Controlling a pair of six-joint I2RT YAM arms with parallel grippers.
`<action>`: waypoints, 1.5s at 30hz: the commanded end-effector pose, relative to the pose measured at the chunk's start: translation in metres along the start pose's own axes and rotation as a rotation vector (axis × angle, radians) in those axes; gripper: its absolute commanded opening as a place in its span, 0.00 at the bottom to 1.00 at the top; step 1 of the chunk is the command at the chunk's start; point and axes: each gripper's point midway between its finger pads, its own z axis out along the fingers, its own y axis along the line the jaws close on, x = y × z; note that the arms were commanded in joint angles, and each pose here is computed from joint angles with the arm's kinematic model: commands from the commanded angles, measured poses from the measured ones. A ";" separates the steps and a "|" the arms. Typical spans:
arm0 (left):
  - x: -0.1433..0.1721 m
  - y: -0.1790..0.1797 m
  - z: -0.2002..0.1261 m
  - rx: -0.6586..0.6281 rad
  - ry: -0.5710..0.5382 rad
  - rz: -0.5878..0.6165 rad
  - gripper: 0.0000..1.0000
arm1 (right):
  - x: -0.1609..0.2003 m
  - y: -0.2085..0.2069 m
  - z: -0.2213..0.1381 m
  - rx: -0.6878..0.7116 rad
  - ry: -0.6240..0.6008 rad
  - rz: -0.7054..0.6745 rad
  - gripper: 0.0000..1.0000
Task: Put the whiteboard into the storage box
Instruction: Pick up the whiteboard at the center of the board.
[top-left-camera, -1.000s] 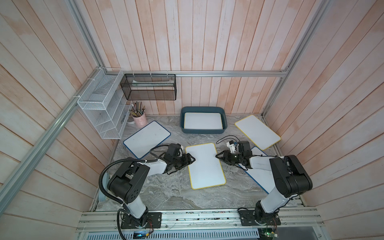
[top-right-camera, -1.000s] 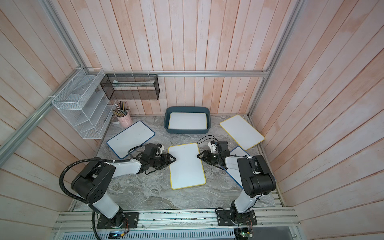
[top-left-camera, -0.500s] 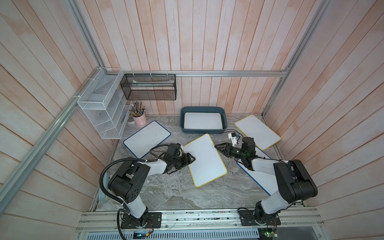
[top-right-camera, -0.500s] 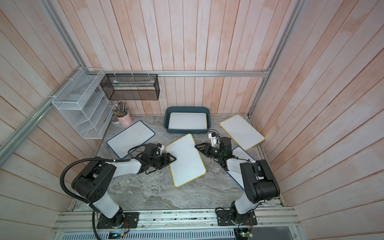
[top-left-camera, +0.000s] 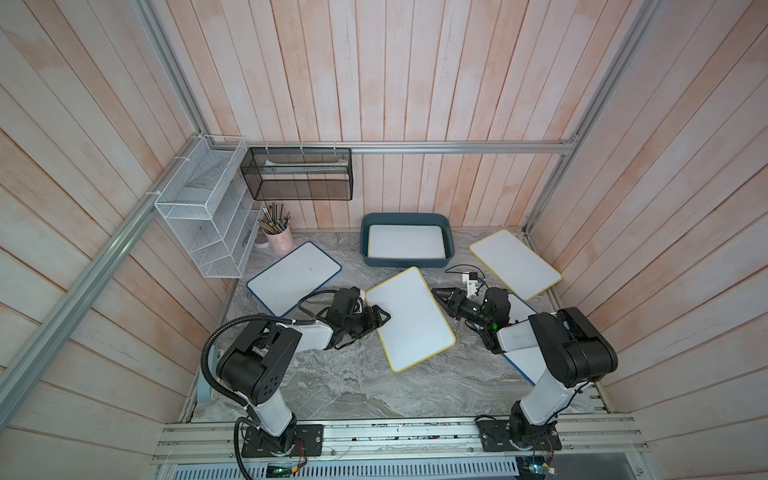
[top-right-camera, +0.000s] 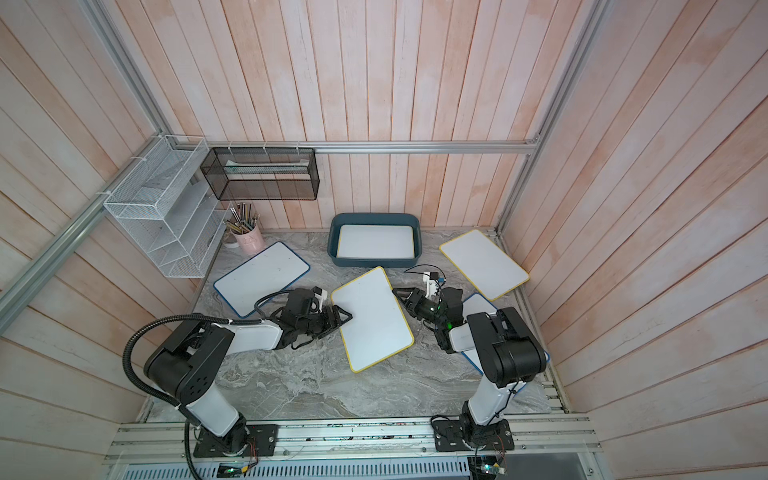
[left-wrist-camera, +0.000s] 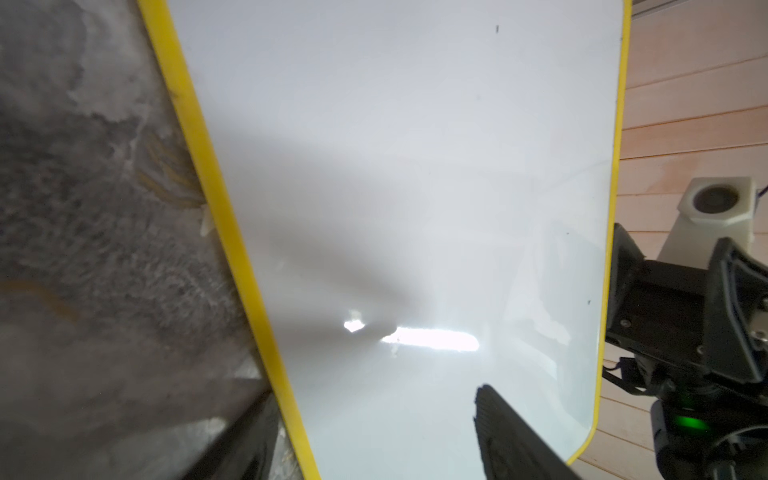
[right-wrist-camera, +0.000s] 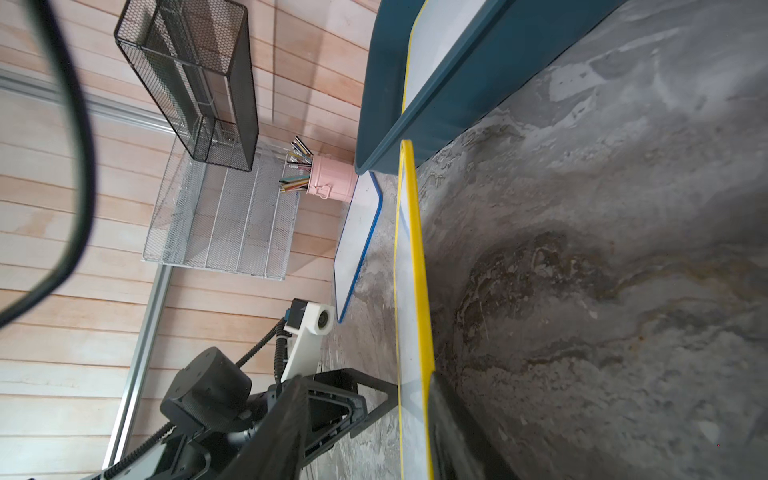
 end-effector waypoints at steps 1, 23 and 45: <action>0.065 0.067 0.011 -0.199 0.196 -0.098 0.77 | 0.063 0.008 0.005 -0.067 0.219 0.109 0.48; 0.064 0.068 0.013 -0.206 0.199 -0.098 0.77 | 0.074 -0.012 0.001 -0.080 0.073 0.303 0.46; 0.065 0.069 0.018 -0.186 0.202 -0.108 0.77 | 0.059 0.000 0.016 -0.130 -0.106 0.353 0.46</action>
